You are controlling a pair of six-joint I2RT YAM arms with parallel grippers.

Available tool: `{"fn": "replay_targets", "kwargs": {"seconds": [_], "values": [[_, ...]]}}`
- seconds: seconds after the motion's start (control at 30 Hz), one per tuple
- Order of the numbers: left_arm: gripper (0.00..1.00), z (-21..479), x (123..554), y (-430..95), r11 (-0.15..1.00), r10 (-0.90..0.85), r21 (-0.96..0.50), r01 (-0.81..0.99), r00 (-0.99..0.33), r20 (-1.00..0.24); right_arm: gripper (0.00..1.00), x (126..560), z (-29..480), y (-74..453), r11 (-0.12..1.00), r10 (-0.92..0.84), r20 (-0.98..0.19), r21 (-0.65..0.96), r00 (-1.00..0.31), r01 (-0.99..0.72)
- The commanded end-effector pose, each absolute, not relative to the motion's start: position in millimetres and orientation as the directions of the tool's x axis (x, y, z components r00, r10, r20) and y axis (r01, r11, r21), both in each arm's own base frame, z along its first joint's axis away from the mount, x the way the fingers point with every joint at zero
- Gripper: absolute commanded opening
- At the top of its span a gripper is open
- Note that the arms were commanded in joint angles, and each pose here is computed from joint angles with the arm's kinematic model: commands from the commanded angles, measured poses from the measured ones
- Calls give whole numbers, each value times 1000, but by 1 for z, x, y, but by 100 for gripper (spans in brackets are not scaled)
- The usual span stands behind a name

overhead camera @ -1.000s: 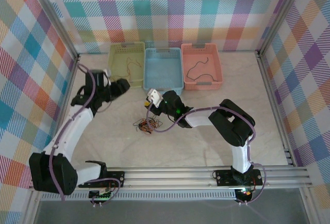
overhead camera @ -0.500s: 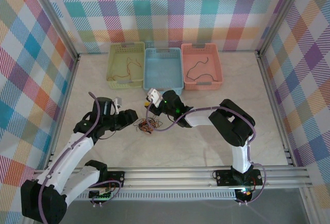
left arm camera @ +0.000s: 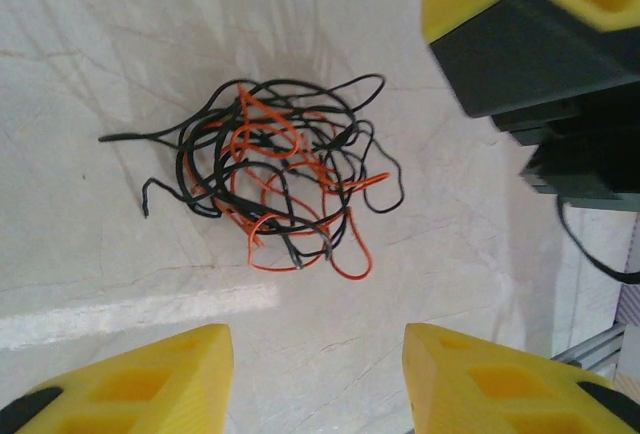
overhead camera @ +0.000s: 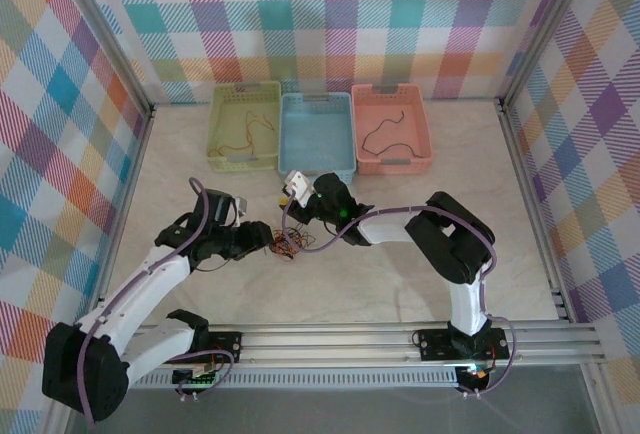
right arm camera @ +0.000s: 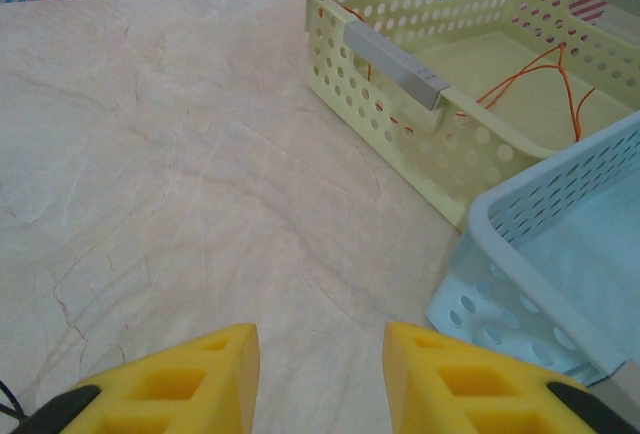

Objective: Untangle the cables

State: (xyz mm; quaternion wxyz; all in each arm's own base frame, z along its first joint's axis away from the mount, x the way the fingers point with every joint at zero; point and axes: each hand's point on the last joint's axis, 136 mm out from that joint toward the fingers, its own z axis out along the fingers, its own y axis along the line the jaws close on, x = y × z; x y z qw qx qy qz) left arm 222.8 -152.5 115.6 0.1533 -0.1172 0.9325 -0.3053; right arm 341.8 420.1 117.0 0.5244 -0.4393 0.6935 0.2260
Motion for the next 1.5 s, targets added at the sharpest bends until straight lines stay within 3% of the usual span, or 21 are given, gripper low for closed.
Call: {"fn": "replay_targets", "kwargs": {"seconds": [0.0,0.57,1.1,1.47], "values": [[47,117,221,-161,790,-269,-606,-94,-941,-205,39,343,143,428,507,-323,-945,-133,-44,-851],[42,114,238,-170,776,-307,-617,-130,-932,-190,38,343,144,427,509,-324,-945,-137,-41,-850],[36,81,246,-189,809,-304,-559,-183,-943,-132,38,343,144,426,511,-327,-944,-143,-38,-848],[11,77,247,-187,826,-300,-535,-179,-943,-147,38,343,143,425,509,-328,-944,-144,-37,-849]]}}
